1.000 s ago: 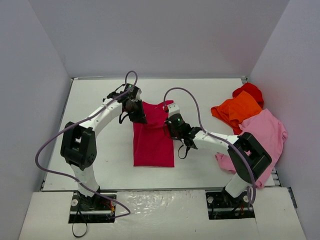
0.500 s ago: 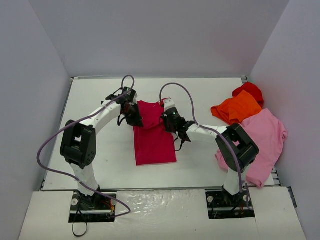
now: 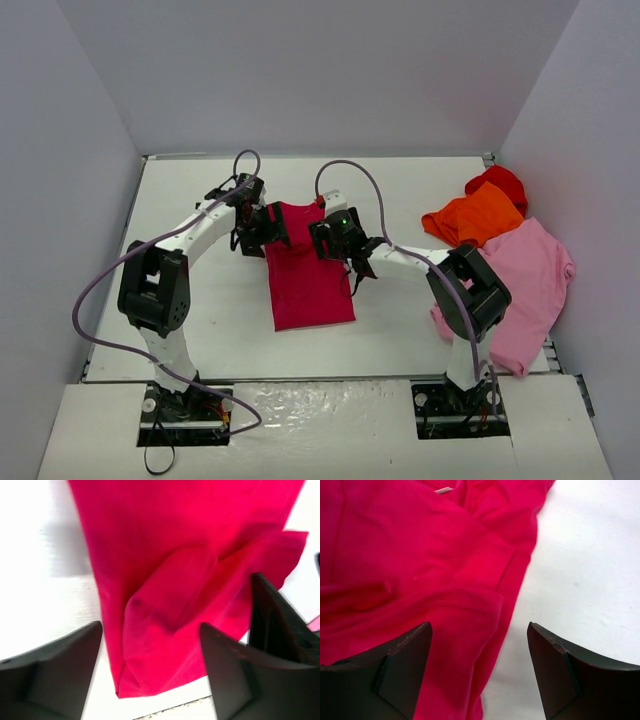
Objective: Fold and stack the t-shirts
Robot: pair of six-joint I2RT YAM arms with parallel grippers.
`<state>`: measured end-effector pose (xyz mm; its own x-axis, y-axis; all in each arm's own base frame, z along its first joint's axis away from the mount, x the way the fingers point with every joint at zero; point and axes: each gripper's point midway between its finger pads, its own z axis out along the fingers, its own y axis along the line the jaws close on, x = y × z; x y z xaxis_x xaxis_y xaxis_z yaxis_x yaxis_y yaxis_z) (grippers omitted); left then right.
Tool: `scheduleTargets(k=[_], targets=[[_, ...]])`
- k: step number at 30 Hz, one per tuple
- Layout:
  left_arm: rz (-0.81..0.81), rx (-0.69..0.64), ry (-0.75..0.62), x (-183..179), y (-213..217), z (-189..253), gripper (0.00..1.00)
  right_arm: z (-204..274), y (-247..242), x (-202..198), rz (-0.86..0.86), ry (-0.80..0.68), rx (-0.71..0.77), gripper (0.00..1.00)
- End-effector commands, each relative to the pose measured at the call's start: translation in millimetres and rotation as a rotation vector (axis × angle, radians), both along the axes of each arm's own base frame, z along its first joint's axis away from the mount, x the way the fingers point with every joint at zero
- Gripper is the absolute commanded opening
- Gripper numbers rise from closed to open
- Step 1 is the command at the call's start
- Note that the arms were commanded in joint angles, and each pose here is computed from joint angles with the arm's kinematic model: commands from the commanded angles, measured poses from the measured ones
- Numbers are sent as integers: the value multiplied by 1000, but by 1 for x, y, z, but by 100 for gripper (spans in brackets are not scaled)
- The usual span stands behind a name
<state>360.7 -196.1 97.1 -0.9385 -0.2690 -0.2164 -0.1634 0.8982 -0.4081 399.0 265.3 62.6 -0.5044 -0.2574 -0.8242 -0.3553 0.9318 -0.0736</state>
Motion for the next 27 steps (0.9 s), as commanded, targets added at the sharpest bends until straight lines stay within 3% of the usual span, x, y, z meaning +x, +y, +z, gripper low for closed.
scheduleTargets(k=[1, 8, 11, 12, 14, 15, 17, 18, 19, 22, 27], targets=[[43, 45, -66, 11, 12, 21, 97, 55, -14, 16, -106, -149, 48, 74], [35, 47, -103, 17, 12, 28, 97, 83, -36, 6, -158, -218, 41, 73], [27, 34, -110, 17, 10, 32, 97, 96, -37, -1, -151, -223, 74, 63], [23, 28, -108, 16, 8, 32, 97, 95, -35, -2, -145, -214, 83, 55], [-29, -91, -82, 6, -11, 36, 97, 94, -28, -15, -118, -152, 129, 5], [-49, -154, -70, 0, -21, 36, 97, 93, -20, -23, -89, -119, 170, 0], [-74, -280, -23, -20, -38, 33, 97, 85, -6, -47, -43, -35, 242, 3], [-77, -315, 14, -35, -43, 28, 97, 78, -2, -61, -29, 14, 254, 14], [-79, -313, 33, -48, -44, 30, 97, 77, 1, -71, -31, 45, 284, 32], [-50, -212, 75, -89, -30, 22, 97, 51, -9, -119, -99, 188, 305, 60], [0, -187, 81, -145, -24, 14, 97, 24, -16, -185, -214, 379, 535, 71]])
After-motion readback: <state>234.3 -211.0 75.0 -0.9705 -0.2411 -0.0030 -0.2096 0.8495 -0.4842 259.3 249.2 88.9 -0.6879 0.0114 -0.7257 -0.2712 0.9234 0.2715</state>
